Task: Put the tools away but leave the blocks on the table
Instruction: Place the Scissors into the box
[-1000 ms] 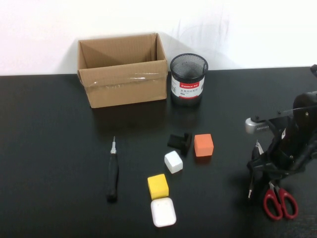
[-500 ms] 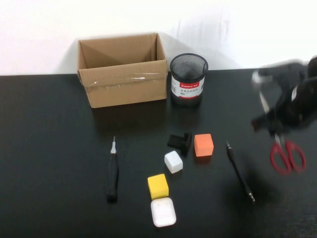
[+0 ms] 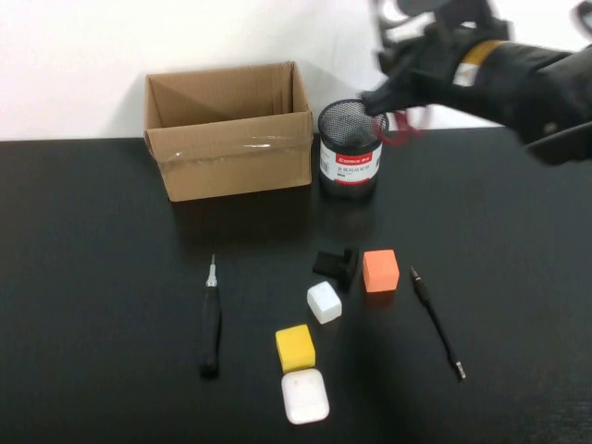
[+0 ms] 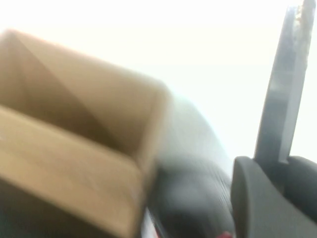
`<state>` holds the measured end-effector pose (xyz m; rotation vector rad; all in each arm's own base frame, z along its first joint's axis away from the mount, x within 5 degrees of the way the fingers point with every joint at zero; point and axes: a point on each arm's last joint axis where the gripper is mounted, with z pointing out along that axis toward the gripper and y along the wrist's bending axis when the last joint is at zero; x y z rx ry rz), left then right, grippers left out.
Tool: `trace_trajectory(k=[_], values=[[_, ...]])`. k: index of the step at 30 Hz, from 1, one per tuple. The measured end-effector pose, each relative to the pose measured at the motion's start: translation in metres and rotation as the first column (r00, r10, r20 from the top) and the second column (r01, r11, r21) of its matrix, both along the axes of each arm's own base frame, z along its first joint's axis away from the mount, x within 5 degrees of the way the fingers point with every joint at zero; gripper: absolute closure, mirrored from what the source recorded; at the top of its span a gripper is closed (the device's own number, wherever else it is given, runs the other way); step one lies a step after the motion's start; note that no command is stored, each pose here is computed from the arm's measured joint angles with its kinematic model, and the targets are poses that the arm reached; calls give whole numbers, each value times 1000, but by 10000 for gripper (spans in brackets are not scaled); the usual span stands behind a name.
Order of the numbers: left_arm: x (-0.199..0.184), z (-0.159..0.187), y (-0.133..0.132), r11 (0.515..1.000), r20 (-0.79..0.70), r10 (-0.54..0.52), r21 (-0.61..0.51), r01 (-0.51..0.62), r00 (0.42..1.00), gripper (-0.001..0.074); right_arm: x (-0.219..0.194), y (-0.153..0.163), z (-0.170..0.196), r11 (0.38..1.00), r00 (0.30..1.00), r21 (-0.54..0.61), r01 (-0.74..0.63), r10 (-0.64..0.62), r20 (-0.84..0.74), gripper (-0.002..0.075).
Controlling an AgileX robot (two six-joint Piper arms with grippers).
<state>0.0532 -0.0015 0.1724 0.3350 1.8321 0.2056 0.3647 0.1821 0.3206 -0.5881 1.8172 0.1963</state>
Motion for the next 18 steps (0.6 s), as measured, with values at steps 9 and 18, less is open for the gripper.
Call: trace_trajectory(k=[9,18], values=[[0,0,0,1000,0,0,0,0,1000,739,19,80,10,974,928,-123,-190,219,303,666],[0,0,0,1000,0,0,0,0,1000,739,70,123,-19,962,886,-191,-195,256,386,666]])
